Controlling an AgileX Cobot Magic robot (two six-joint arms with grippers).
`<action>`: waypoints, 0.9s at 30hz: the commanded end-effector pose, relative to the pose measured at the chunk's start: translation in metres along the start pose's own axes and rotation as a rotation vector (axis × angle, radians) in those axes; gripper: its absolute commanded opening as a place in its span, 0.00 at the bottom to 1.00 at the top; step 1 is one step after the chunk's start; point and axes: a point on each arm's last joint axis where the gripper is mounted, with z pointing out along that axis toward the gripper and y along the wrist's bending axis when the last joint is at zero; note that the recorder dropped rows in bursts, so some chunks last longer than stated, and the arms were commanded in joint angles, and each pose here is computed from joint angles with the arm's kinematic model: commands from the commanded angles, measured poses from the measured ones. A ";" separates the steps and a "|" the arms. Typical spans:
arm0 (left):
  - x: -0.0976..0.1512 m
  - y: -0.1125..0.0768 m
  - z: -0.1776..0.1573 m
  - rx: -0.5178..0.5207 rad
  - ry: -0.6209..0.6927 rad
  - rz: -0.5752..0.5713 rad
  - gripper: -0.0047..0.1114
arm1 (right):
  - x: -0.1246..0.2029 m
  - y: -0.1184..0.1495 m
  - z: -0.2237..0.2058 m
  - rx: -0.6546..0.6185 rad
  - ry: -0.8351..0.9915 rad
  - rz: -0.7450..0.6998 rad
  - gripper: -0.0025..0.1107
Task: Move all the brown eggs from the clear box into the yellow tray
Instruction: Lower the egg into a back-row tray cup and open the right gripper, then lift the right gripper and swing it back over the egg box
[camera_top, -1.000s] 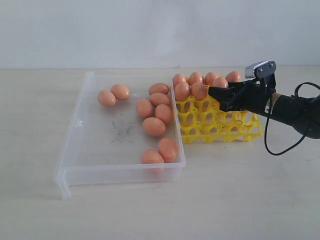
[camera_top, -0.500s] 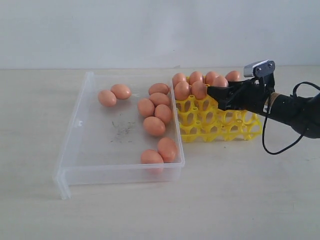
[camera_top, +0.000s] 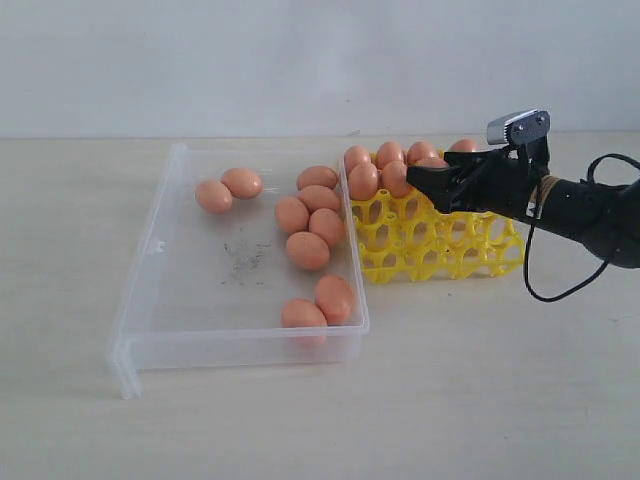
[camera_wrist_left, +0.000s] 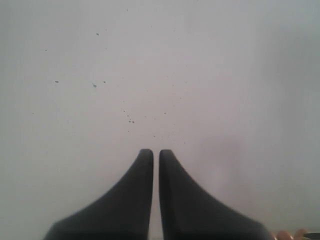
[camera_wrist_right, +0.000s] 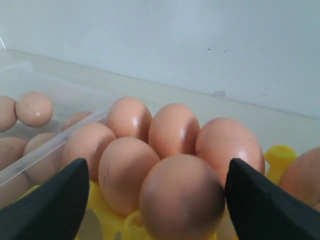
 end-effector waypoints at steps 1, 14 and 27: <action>0.002 0.000 0.000 0.000 0.007 -0.013 0.08 | -0.007 0.002 -0.001 -0.003 -0.006 -0.006 0.62; 0.002 0.000 0.000 0.000 0.007 -0.013 0.08 | -0.068 0.010 -0.019 -0.009 0.065 -0.088 0.60; 0.001 0.000 0.000 0.002 -0.001 -0.013 0.08 | -0.100 0.070 -0.007 -0.368 0.145 -0.117 0.02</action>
